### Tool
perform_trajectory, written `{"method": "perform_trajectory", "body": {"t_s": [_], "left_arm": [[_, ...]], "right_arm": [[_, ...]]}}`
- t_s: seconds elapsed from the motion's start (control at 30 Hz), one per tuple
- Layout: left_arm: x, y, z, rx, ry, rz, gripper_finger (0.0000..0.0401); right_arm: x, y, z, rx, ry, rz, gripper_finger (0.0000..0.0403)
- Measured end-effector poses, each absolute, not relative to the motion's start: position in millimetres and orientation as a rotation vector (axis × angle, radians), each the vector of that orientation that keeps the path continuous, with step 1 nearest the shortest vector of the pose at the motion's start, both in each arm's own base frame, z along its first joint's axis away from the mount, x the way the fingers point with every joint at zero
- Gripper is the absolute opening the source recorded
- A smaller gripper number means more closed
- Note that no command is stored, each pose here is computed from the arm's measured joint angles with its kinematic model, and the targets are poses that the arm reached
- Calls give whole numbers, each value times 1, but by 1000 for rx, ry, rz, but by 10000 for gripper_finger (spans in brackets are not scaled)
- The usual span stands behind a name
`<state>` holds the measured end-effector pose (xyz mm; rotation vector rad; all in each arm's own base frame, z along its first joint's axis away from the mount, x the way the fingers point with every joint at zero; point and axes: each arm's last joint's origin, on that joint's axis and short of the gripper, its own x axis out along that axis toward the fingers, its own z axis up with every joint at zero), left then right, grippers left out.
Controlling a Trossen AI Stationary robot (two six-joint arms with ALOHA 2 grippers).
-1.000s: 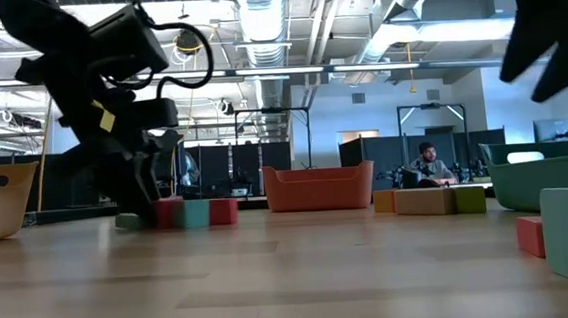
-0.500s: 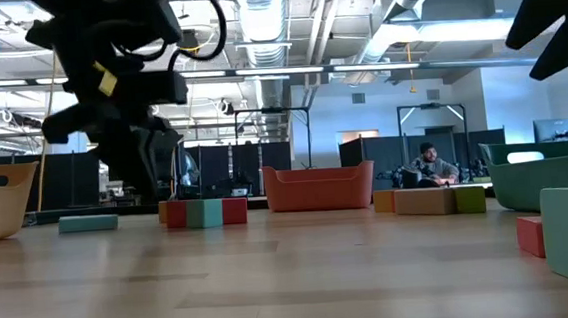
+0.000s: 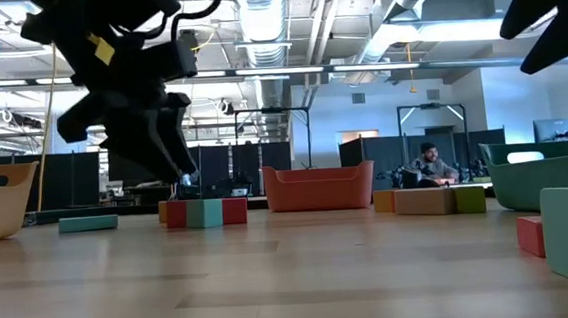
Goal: Sort blocks by size
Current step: Put the small orange block into the yellow bin
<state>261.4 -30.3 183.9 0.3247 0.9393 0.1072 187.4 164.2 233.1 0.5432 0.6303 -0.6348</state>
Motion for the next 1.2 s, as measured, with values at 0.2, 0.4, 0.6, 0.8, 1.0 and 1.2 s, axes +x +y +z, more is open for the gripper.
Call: {"method": "perform_trajectory", "body": {"t_s": [0.2, 0.4, 0.6, 0.8, 1.0, 1.2], "left_arm": [[260, -18, 182, 294, 982, 108, 213], [261, -8, 174, 251, 988, 30, 200], [274, -4, 150, 273, 1037, 32, 192], [281, -6, 135, 259, 1100, 48, 191], [279, -10, 143, 240, 1128, 30, 170], [282, -18, 156, 217, 1162, -44, 144]], "right_arm": [[193, 170, 235, 554, 610, -574, 317], [195, 173, 237, 562, 599, -540, 317], [193, 176, 237, 563, 596, -527, 317], [196, 180, 231, 541, 592, -535, 317], [199, 183, 222, 510, 608, -550, 317], [199, 184, 221, 501, 612, -548, 317]]}}
